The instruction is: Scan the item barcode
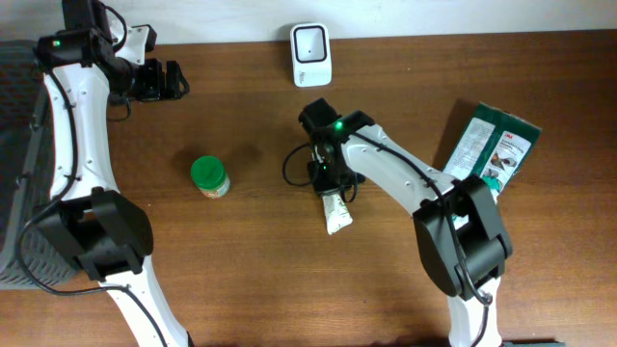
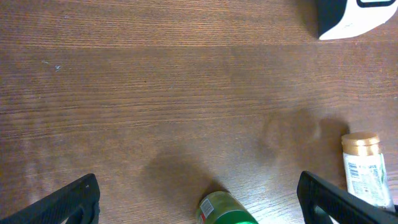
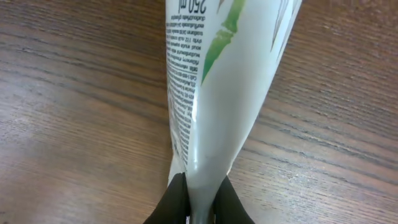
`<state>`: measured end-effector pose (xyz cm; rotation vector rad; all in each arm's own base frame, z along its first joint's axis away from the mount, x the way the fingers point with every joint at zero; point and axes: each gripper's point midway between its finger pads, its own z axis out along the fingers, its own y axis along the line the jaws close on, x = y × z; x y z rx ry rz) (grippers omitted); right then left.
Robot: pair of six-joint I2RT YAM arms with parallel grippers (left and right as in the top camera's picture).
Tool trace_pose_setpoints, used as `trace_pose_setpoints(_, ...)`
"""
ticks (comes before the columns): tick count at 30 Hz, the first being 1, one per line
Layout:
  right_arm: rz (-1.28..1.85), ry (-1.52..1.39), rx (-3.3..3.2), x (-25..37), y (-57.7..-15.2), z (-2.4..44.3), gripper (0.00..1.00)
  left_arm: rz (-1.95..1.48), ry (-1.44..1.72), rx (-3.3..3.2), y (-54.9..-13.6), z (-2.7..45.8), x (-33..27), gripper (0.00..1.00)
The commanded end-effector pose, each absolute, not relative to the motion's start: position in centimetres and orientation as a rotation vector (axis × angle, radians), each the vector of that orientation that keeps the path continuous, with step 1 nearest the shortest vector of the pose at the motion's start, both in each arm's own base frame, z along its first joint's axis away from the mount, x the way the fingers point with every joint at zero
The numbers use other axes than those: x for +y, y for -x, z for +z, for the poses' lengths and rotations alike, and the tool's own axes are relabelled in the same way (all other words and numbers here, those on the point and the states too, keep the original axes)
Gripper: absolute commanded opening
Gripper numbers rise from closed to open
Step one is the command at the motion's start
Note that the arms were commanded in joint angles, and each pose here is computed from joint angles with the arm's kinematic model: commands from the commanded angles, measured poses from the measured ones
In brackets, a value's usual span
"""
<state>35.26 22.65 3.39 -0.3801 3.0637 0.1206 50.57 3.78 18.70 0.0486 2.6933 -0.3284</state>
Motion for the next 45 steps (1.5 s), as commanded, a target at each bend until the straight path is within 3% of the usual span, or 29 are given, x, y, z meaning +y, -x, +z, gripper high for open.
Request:
trace_pose_setpoints(1,0.094,0.406,3.101,22.7,-35.0,1.2,0.16,-0.340,-0.040,2.666,-50.8,19.7,3.8,0.99)
trace_pose_setpoints(4,0.137,0.352,3.126,23.1,-34.6,1.2,0.31,-0.340,-0.040,2.666,-50.8,19.7,3.8,0.99)
trace_pose_setpoints(16,0.199,0.410,3.088,23.0,-35.5,2.3,0.31,-0.341,-0.041,2.666,-50.8,19.7,3.8,0.99)
trace_pose_setpoints(20,0.177,0.359,3.192,21.9,-32.9,0.6,0.39,-0.341,-0.042,2.666,-50.8,19.7,3.7,0.99)
trace_pose_setpoints(21,0.166,0.324,3.212,21.5,-32.5,0.2,0.36,-0.341,-0.041,2.666,-50.8,19.7,3.8,0.99)
trace_pose_setpoints(23,0.168,0.295,3.214,21.4,-32.7,0.2,0.07,-0.341,-0.041,2.666,-50.8,19.7,3.8,0.99)
trace_pose_setpoints(27,0.190,0.257,3.200,21.2,-33.2,1.0,0.04,-0.341,-0.041,2.666,-50.8,19.7,3.8,0.99)
trace_pose_setpoints(29,0.264,0.321,3.128,22.1,-34.3,3.7,0.04,-0.341,-0.041,2.666,-50.8,19.7,3.8,0.99)
trace_pose_setpoints(33,0.704,0.560,2.925,26.8,-35.1,10.7,0.04,-0.341,-0.041,2.666,-50.8,19.7,3.8,0.99)
trace_pose_setpoints(36,1.365,0.779,2.573,30.7,-34.4,19.8,0.04,-0.341,-0.041,2.666,-50.8,19.7,3.8,0.99)
trace_pose_setpoints(45,1.792,0.839,2.153,28.7,-33.2,32.1,0.04,-0.341,-0.041,2.666,-50.8,19.7,3.8,0.99)
